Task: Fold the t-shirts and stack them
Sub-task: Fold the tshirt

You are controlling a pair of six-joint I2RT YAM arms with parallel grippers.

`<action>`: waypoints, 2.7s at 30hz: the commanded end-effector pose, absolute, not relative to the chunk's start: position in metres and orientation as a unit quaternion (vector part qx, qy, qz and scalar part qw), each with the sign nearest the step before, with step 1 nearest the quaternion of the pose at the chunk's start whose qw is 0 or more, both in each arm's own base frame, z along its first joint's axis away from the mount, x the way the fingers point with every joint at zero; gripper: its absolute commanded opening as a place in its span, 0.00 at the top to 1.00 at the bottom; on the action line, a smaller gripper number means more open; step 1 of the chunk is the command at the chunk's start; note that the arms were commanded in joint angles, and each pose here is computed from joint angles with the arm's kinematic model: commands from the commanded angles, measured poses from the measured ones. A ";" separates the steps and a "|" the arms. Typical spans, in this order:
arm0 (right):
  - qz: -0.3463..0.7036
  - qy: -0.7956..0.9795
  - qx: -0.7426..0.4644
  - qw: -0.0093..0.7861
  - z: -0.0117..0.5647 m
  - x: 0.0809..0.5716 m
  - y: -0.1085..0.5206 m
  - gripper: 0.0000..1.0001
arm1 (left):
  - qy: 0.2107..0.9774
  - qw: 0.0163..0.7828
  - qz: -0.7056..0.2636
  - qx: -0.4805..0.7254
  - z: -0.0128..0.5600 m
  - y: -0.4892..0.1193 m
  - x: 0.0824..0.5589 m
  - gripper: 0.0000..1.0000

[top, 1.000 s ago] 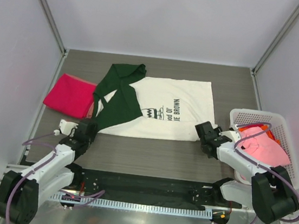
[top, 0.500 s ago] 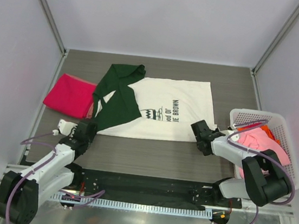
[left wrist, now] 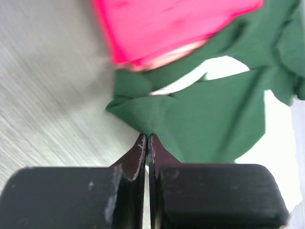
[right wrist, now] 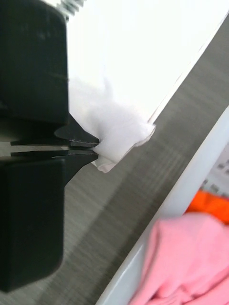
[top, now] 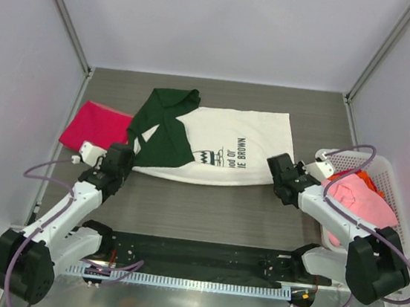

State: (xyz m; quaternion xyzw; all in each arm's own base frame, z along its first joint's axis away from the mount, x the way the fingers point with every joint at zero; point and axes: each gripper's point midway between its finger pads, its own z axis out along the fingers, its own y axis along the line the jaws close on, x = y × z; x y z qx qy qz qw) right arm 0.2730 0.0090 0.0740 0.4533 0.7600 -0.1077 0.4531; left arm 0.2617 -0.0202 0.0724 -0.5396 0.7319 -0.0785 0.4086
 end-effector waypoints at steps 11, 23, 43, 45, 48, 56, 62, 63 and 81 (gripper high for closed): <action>-0.067 0.743 0.392 0.539 0.225 0.306 0.010 0.99 | 0.738 0.475 -0.022 -0.478 0.219 0.000 0.284 1.00; -0.035 0.759 0.365 0.538 0.225 0.262 0.001 0.99 | 0.734 0.487 -0.074 -0.467 0.198 -0.001 0.245 1.00; 0.121 0.711 0.385 0.576 0.429 0.497 -0.037 0.99 | 0.678 0.560 -0.191 -0.437 0.430 -0.017 0.495 1.00; 0.165 0.691 0.384 0.590 0.454 0.510 -0.049 0.99 | 0.667 0.564 -0.210 -0.440 0.439 -0.011 0.520 1.00; 0.262 0.660 0.357 0.607 0.491 0.529 -0.049 0.99 | 0.626 0.601 -0.295 -0.402 0.490 -0.023 0.539 1.00; 0.315 0.683 0.352 0.557 0.420 0.552 -0.046 0.99 | 0.618 0.608 -0.342 -0.362 0.442 -0.035 0.577 1.00; 0.285 0.725 0.376 0.502 0.326 0.534 -0.046 0.99 | 0.635 0.587 -0.354 -0.355 0.380 -0.044 0.556 1.00; 0.274 0.727 0.383 0.499 0.317 0.529 -0.050 0.99 | 0.655 0.570 -0.342 -0.360 0.350 -0.043 0.549 1.00; 0.237 0.759 0.396 0.459 0.237 0.428 -0.036 0.99 | 0.703 0.545 -0.281 -0.362 0.308 -0.039 0.435 1.00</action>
